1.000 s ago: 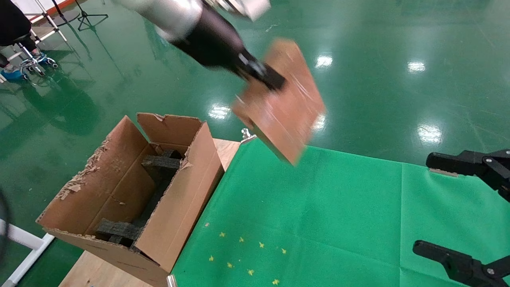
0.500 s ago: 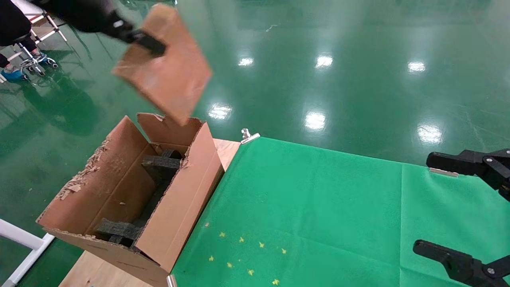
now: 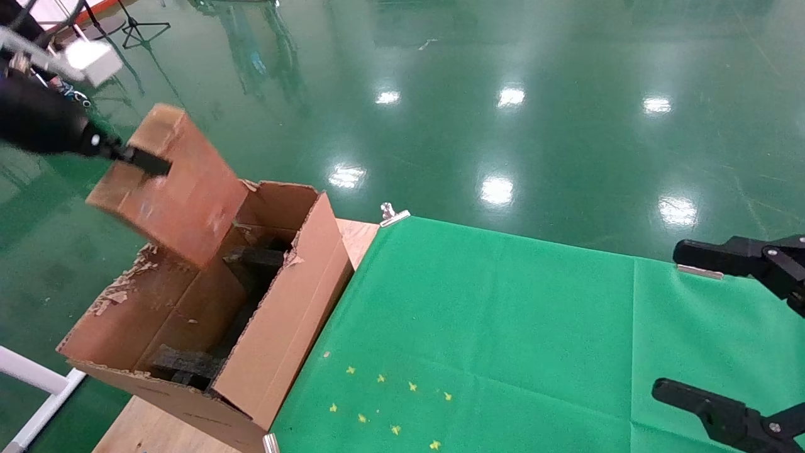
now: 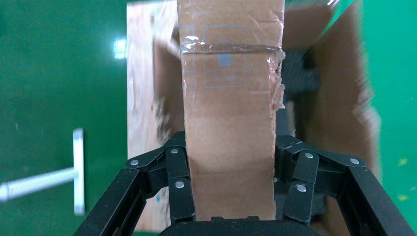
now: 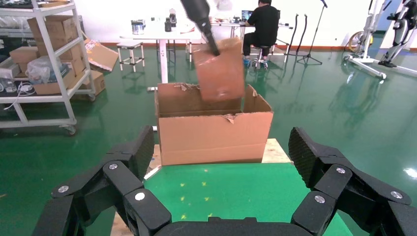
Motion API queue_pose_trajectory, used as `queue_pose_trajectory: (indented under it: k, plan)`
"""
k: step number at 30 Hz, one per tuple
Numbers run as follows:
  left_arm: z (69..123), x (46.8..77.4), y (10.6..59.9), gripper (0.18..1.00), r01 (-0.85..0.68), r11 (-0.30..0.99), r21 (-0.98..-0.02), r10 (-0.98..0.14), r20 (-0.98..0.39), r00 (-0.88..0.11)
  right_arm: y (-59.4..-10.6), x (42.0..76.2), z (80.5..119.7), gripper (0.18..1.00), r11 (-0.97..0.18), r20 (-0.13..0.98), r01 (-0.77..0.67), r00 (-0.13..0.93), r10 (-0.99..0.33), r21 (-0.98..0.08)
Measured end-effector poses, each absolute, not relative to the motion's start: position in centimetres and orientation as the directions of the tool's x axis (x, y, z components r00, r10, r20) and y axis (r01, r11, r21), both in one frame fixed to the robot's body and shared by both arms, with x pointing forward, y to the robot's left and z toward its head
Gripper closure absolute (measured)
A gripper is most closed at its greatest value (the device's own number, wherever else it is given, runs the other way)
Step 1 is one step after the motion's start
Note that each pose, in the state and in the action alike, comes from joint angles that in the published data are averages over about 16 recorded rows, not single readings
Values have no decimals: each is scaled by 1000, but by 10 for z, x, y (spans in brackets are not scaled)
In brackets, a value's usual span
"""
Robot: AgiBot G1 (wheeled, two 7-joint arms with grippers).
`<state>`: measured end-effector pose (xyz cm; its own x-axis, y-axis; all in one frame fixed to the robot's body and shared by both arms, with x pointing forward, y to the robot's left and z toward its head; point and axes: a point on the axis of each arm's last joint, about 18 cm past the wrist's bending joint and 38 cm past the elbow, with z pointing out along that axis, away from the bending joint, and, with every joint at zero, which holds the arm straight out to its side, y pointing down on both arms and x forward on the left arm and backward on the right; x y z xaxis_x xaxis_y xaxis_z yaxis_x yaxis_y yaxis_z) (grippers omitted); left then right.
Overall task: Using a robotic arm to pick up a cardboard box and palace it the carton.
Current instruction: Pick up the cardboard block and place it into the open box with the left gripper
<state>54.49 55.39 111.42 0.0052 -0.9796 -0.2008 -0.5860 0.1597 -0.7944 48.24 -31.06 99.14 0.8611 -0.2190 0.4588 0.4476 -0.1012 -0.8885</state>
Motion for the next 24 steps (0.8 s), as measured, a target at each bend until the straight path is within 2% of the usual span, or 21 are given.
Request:
queue_pose_trajectory:
  k: [10, 24]
  plan:
    - [1063, 540, 591, 909, -648, 127, -751, -980, -196, 35, -311, 482, 991, 178, -101, 459, 448, 861, -219, -888]
    - [1012, 551, 611, 911, -687, 95, -720, -979, -191, 65, -311, 482, 991, 178, -101, 459, 448, 861, -219, -888]
